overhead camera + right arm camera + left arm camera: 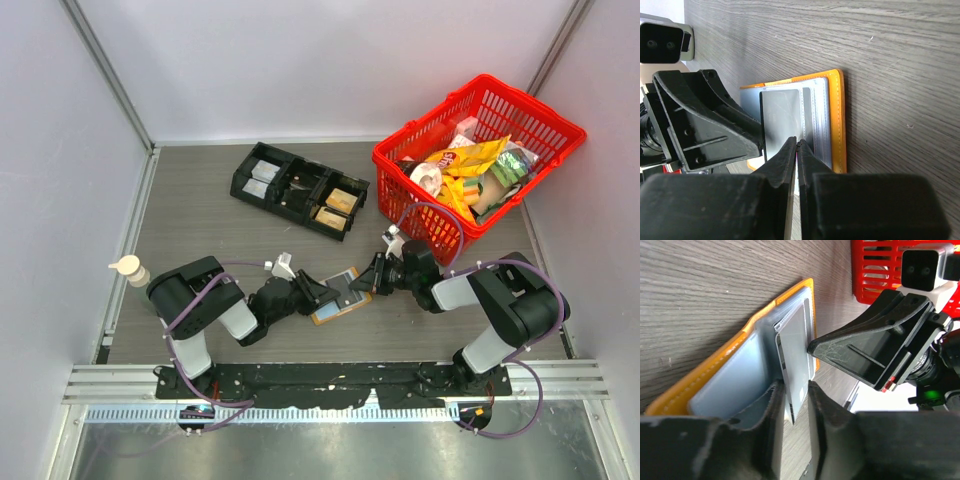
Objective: Take the credit cards out of the card holder
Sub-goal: Remove the credit card from the card holder.
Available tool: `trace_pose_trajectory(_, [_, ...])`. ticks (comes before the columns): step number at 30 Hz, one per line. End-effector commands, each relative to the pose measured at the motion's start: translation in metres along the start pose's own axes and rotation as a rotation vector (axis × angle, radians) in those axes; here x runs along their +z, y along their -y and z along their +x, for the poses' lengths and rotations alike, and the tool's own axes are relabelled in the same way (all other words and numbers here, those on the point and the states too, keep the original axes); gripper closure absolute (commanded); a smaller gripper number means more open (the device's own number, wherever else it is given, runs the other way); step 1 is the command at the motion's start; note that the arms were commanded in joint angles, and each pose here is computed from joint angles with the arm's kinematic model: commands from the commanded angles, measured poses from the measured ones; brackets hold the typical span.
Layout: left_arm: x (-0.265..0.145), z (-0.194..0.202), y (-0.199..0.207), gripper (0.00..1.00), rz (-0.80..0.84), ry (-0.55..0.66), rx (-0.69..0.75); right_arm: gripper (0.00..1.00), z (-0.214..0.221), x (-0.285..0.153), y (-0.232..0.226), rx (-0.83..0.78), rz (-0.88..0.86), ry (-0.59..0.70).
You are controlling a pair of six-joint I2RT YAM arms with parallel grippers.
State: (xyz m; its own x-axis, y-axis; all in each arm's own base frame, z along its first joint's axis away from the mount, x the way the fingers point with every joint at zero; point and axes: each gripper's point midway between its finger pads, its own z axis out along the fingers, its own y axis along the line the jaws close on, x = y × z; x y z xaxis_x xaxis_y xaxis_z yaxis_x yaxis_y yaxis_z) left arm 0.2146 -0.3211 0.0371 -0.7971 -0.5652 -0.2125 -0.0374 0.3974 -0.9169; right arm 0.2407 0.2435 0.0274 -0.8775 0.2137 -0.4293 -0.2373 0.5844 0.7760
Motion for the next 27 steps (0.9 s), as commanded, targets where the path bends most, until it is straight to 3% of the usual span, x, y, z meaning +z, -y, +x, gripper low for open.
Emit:
trace_pose_trajectory(1, [-0.001, 0.0, 0.029, 0.78, 0.099, -0.008, 0.04, 0.9, 0.041, -0.011, 0.063, 0.109, 0.246, -0.09])
trace_pose_trajectory(3, [-0.005, -0.002, 0.034, 0.85, 0.113, 0.002, 0.043, 0.9, 0.041, -0.011, 0.063, 0.11, 0.244, -0.09])
trace_pose_trajectory(12, [-0.009, -0.01, 0.026, 0.96, 0.076, 0.044, -0.01, 0.9, 0.041, -0.01, 0.063, 0.11, 0.238, -0.092])
trace_pose_trajectory(22, [-0.001, -0.01, 0.044, 0.96, 0.141, 0.037, -0.073, 0.9, 0.044, -0.01, 0.062, 0.111, 0.227, -0.104])
trace_pose_trajectory(27, [0.005, -0.01, 0.05, 0.9, 0.156, 0.03, -0.073, 0.9, 0.045, -0.009, 0.062, 0.11, 0.22, -0.11])
